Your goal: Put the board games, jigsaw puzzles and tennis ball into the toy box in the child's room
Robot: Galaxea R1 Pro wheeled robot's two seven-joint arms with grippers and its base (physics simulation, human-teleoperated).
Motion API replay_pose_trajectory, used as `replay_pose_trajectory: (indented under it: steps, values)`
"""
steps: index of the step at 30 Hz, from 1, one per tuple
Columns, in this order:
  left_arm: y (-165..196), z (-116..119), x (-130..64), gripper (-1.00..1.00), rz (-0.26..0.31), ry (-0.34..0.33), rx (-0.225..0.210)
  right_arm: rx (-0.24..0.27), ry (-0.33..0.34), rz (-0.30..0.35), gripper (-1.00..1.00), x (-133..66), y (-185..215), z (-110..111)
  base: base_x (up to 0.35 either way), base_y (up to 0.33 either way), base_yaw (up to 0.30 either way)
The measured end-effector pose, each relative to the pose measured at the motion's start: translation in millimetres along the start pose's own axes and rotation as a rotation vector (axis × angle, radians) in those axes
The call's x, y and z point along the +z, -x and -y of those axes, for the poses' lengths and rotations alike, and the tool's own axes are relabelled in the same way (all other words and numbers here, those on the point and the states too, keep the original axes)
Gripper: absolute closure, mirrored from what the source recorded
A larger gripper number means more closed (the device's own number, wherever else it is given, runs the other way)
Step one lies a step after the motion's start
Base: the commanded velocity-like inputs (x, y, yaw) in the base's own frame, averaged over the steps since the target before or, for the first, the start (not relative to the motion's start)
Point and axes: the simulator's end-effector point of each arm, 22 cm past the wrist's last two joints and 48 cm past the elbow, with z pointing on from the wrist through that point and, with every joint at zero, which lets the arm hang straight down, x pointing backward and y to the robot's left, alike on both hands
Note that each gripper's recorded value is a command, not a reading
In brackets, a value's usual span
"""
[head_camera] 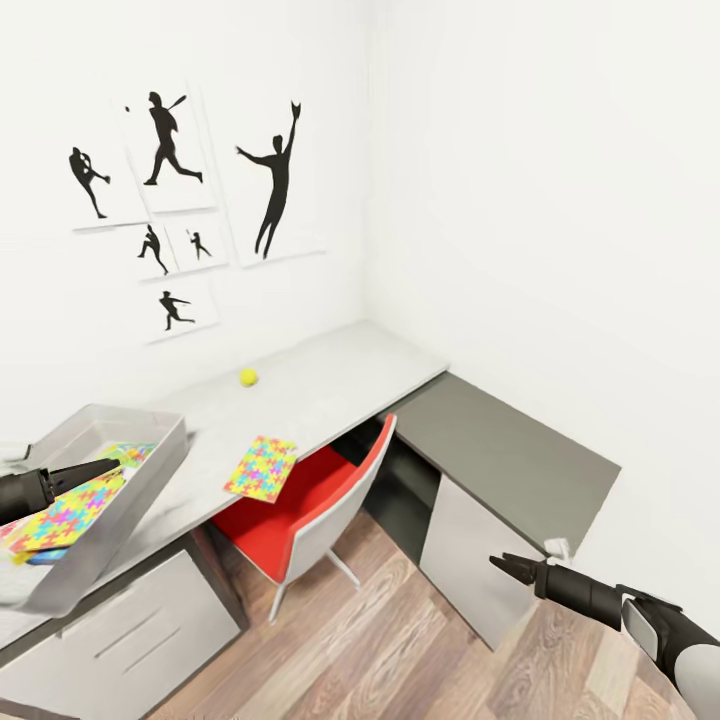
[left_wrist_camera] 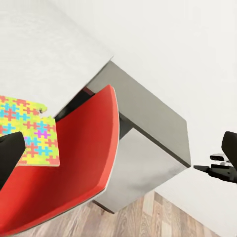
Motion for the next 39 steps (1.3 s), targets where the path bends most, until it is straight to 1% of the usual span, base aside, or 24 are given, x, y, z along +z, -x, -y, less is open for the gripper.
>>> replay_pose_trajectory:
  steps: [6, 13, 15, 18, 22, 24, 25, 30, 32, 33, 34, 39]
  values:
    - [2.2, 2.4, -1.6, -1.0, 0.005, -0.002, 0.005, -0.02, 0.005, 0.007, -1.0, -0.5, 7.2, -3.2, 0.0, -0.204, 0.209]
    - [4.8, 5.4, -3.3, -1.0, 0.011, -0.005, 0.01, -0.081, 0.014, 0.025, -1.0, -1.6, 27.7, -9.8, 0.0, -0.197, 0.209]
    - [5.5, 6.3, -3.7, -1.0, 0.012, -0.006, 0.011, -0.103, 0.031, 0.032, -1.0, -2.6, 35.5, -15.5, 0.0, -0.065, 0.209]
    - [6.5, 7.6, -4.4, -1.0, 0.015, -0.007, 0.014, -0.115, 0.064, 0.037, -1.0, -4.8, 40.7, -24.1, 0.0, -0.038, 0.209]
    - [8.0, 9.3, -5.4, -1.0, 0.018, -0.009, 0.017, -0.117, 0.122, 0.055, -1.0, -10.5, 48.4, -37.9, 0.0, -0.017, 0.209]
    - [8.7, 10.1, -5.9, -1.0, 0.02, -0.009, 0.018, -0.109, 0.157, 0.073, -1.0, -14.4, 53.7, -46.0, 0.0, -0.008, 0.209]
    - [9.1, 10.6, -6.2, -1.0, 0.021, -0.01, 0.019, -0.093, 0.187, 0.097, -1.0, -19.8, 60.4, -52.2, 0.0, -0.005, 0.209]
    - [10.4, 13.0, -6.8, -1.0, 0.025, -0.013, 0.021, -0.043, 0.217, 0.168, -1.0, -39.0, 85.6, -57.6, 0.0, -0.003, 0.209]
    - [10.9, 13.9, -7.0, -1.0, 0.027, -0.015, 0.022, -0.034, 0.225, 0.193, -1.0, -45.0, 96.3, -59.8, 0.0, -0.001, 0.209]
    - [11.2, 14.4, -7.1, -1.0, 0.028, -0.015, 0.022, -0.035, 0.228, 0.203, -1.0, -47.5, 101.6, -61.4, 0.0, -0.001, 0.209]
    - [11.4, 15.0, -7.1, -1.0, 0.029, -0.016, 0.023, -0.048, 0.234, 0.217, -1.0, -51.2, 111.5, -65.0, 0.0, -0.001, 0.209]
    - [11.3, 18.6, -5.4, -1.0, 0.036, -0.026, 0.02, -0.102, 0.252, 0.239, -1.0, -56.8, 132.4, -78.3, 0.0, 0.0, 0.209]
